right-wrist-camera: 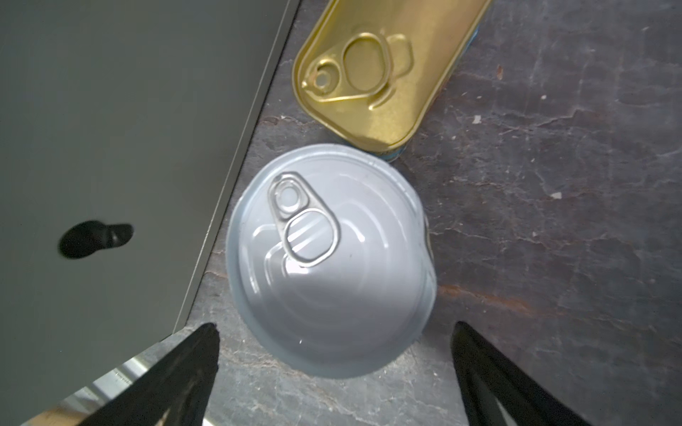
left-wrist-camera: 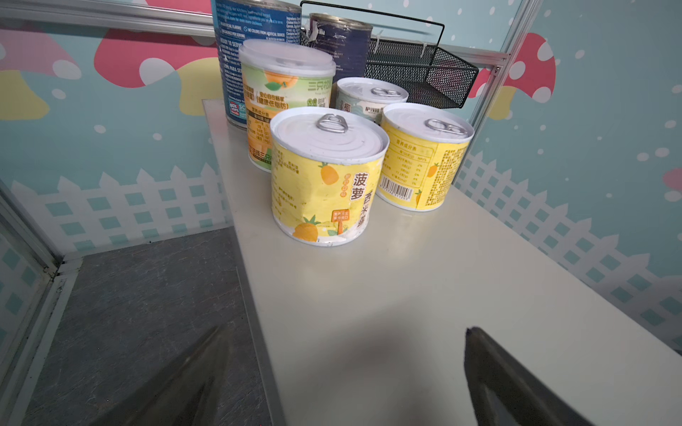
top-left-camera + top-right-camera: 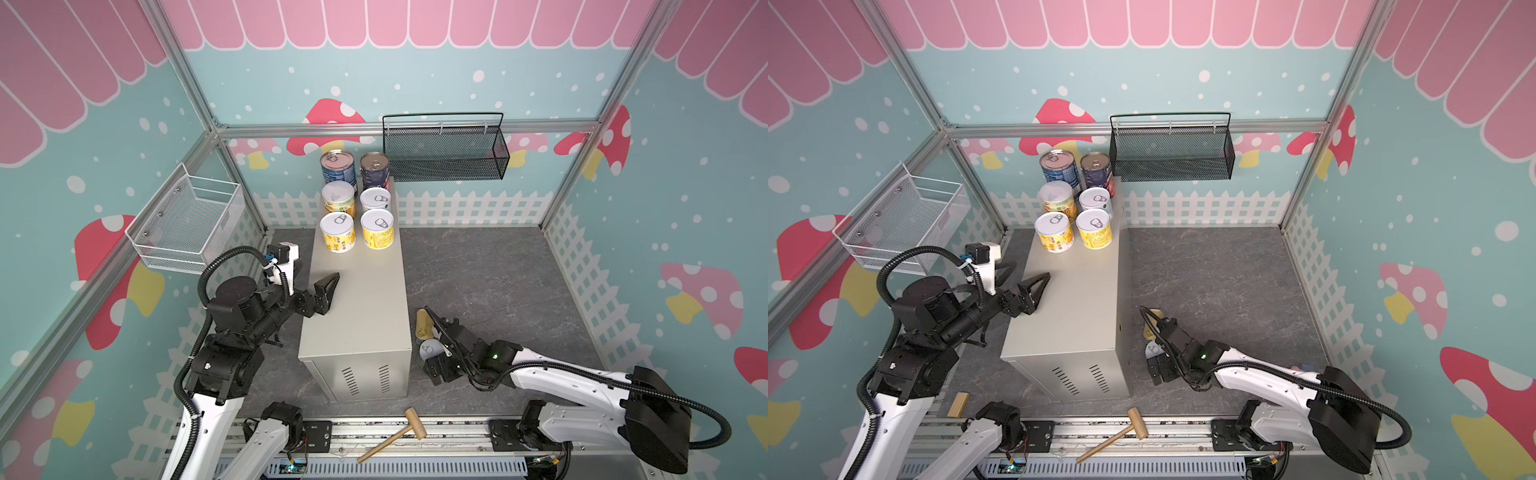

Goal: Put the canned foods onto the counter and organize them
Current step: 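Close the right gripper around the white-lidded can, then lift the white-lidded can up toward the cabinet top with the right gripper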

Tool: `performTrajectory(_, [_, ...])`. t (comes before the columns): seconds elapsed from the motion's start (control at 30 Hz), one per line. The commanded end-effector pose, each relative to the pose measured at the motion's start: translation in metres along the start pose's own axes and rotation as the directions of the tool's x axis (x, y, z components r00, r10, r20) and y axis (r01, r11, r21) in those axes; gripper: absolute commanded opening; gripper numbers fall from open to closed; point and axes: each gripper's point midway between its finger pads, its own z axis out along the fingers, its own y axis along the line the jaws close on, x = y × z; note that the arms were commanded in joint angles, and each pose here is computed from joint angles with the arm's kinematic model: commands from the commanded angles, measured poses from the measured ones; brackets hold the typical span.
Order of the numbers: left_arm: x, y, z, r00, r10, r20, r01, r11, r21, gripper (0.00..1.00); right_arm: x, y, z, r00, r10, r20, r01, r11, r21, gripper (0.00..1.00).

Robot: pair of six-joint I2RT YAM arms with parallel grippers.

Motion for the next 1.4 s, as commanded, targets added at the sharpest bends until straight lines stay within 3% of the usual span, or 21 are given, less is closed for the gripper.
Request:
performTrajectory(0.0, [0.002,-0.002,0.001,1.0,-0.002,-0.004,0.002,1.0,0.014,0.99,-0.017,0.002,0.005,0.996,0.027,0.081,-0.027,1.0,0.006,0.99])
performTrajectory(0.17, [0.003,-0.002,0.002,1.0,-0.003,-0.006,0.003,1.0,0.015,0.99,-0.027,0.007,0.014,0.994,0.011,0.109,-0.01,1.0,-0.005,0.95])
performTrajectory(0.57, [0.003,-0.003,0.003,1.0,-0.002,-0.009,0.002,1.0,0.026,0.99,-0.04,0.009,0.011,0.988,-0.023,0.151,0.022,1.0,0.012,0.65])
performTrajectory(0.7, [0.004,-0.003,0.003,1.0,-0.002,-0.01,0.002,1.0,0.027,0.99,-0.048,0.008,-0.001,0.985,-0.036,0.17,0.032,0.999,0.029,0.61])
performTrajectory(1.0, [0.003,-0.004,0.003,1.0,0.0,-0.008,0.0,1.0,0.029,0.99,-0.088,0.015,-0.062,0.957,-0.081,0.277,0.069,0.996,0.051,0.58])
performTrajectory(1.37, [0.0,-0.006,-0.001,1.0,0.005,-0.003,-0.005,0.999,0.036,0.99,-0.17,0.032,-0.195,0.865,-0.25,0.436,0.207,0.967,0.145,0.59])
